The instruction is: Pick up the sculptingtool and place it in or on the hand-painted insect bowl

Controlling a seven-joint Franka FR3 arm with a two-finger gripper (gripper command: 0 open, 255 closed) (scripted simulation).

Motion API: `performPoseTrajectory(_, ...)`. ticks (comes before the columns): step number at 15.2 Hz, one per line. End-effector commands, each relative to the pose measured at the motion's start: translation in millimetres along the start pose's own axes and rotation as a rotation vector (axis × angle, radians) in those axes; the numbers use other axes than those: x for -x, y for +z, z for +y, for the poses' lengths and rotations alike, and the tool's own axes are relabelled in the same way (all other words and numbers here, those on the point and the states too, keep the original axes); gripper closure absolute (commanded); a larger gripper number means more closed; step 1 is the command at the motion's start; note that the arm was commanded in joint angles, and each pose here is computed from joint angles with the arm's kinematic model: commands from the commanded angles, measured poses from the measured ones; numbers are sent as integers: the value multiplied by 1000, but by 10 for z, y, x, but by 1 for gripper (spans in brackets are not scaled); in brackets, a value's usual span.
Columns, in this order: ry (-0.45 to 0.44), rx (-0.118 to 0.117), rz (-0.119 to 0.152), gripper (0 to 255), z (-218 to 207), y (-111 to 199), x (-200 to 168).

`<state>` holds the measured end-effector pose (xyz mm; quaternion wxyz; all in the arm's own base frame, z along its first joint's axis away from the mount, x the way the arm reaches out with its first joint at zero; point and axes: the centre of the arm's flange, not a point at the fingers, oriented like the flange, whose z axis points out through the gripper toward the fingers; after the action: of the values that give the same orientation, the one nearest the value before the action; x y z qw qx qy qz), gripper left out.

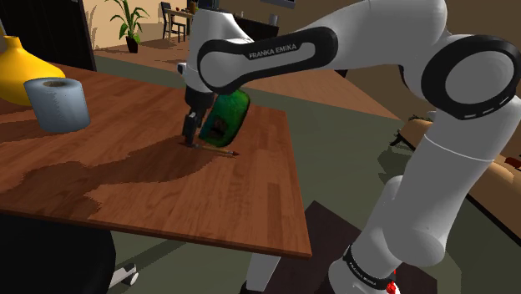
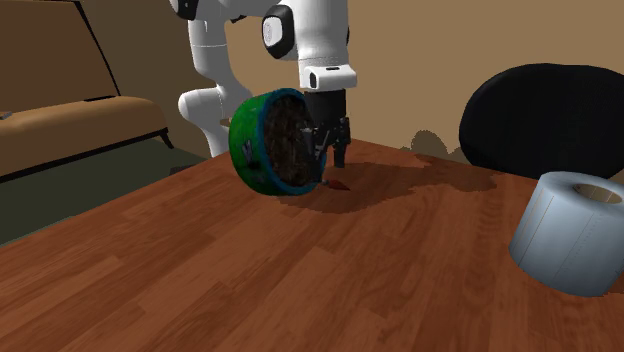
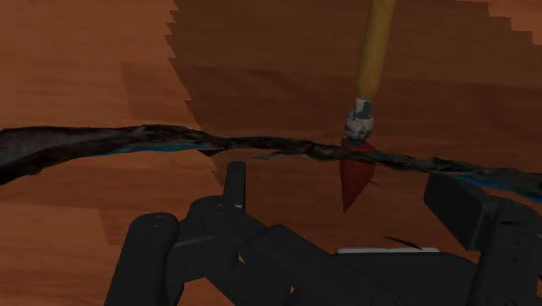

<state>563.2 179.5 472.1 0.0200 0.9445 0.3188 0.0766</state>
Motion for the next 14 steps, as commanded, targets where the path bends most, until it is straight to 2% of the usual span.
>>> performPoseTrajectory(1,5,-61,-190,0,-36,236,186)
performPoseTrajectory(7,5,-61,-190,0,-36,236,186)
performPoseTrajectory(8,5,-61,-189,255,-32,242,182)
performPoseTrajectory(14,5,-61,-190,255,-43,265,177)
